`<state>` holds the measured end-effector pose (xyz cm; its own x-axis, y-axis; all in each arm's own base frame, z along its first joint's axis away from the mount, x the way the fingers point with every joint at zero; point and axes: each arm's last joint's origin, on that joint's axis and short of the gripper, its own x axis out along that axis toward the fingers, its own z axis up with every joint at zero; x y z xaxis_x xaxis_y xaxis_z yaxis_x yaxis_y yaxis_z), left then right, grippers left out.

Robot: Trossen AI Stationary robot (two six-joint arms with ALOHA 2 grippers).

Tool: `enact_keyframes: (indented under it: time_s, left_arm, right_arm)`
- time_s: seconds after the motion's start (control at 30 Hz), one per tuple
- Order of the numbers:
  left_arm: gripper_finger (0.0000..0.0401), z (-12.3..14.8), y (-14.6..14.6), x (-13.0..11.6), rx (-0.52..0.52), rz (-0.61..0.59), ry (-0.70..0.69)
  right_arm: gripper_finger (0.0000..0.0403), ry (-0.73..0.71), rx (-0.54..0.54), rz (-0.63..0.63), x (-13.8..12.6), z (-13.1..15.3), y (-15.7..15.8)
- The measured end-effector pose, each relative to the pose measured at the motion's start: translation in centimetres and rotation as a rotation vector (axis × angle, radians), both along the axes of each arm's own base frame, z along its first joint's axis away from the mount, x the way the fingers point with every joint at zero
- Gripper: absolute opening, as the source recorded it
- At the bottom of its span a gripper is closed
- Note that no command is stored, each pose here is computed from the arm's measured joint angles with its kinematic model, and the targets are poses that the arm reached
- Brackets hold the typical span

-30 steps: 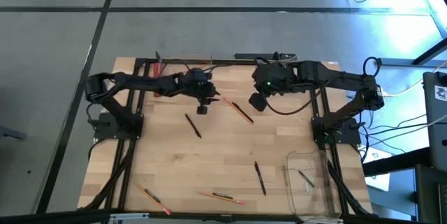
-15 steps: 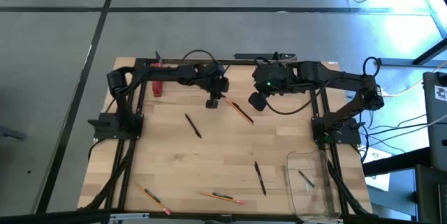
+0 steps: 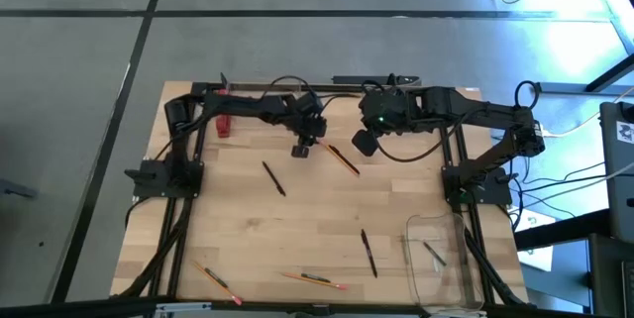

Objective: Sort crayons/erasers/pens/pencils in bins
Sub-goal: Put the top yellow pencil into the top left transparent bin

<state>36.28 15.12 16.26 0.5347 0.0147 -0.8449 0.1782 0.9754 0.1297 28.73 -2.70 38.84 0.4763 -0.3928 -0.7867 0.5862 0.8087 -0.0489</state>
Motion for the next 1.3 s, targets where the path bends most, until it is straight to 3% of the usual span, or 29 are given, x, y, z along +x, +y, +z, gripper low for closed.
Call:
enact_keyframes:
  time_s: [0.77,1.3]
  left_arm:
    - [0.0105,-1.8,0.5,0.8,0.075,-0.038,-0.006]
    - [0.0105,-3.4,0.7,1.1,0.068,-0.058,0.011]
  right_arm:
    - [0.0016,-0.017,0.010,-0.022,0.1,0.0,0.0]
    - [0.0016,-0.015,0.008,-0.019,0.1,0.0,0.0]
